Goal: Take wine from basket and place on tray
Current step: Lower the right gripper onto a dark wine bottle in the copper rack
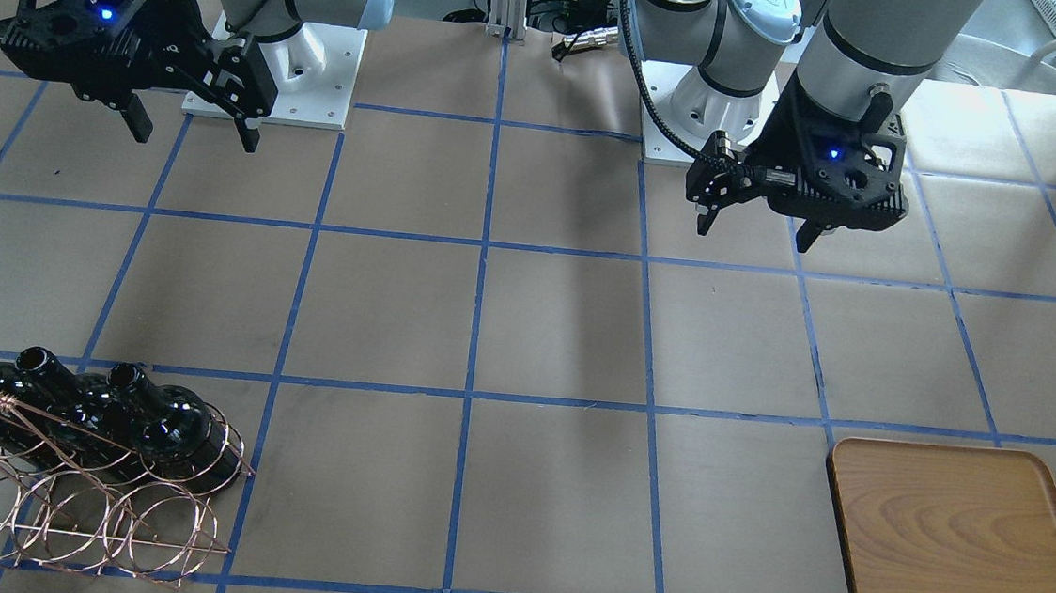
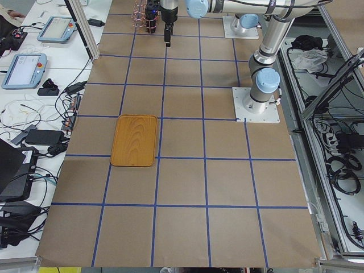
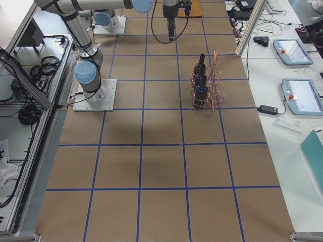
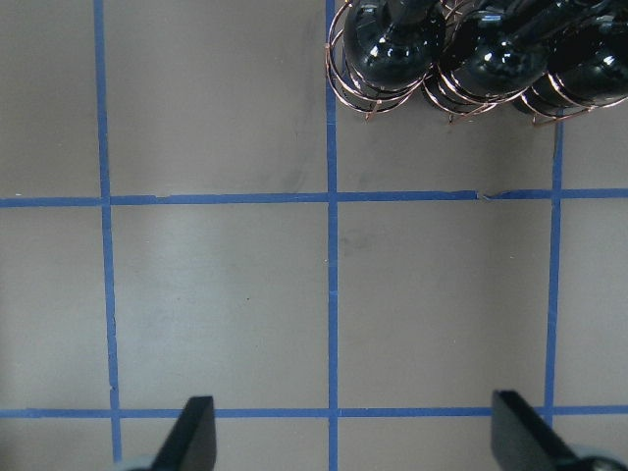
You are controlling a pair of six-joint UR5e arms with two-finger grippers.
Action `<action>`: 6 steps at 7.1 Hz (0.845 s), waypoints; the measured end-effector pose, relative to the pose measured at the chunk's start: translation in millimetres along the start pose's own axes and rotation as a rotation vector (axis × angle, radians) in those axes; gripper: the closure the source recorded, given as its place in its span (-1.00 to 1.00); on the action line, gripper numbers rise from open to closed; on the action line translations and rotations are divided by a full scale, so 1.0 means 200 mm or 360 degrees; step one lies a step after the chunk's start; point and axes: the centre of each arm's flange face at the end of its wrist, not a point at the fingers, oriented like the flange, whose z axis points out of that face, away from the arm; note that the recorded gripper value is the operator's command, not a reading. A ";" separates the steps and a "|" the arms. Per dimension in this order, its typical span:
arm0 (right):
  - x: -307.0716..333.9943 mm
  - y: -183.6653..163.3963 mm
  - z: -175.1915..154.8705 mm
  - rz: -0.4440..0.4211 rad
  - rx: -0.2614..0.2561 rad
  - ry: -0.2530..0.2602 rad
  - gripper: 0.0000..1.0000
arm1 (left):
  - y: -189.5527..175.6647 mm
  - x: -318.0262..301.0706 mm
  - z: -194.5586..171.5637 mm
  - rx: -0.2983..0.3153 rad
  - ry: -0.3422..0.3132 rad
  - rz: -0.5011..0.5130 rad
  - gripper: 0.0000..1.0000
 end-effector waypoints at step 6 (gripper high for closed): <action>0.51 -0.73 0.37 -0.0102 -0.0063 0.0013 -1.00 | 0.00 0.00 0.00 0.0000 -0.0001 -0.0011 -1.00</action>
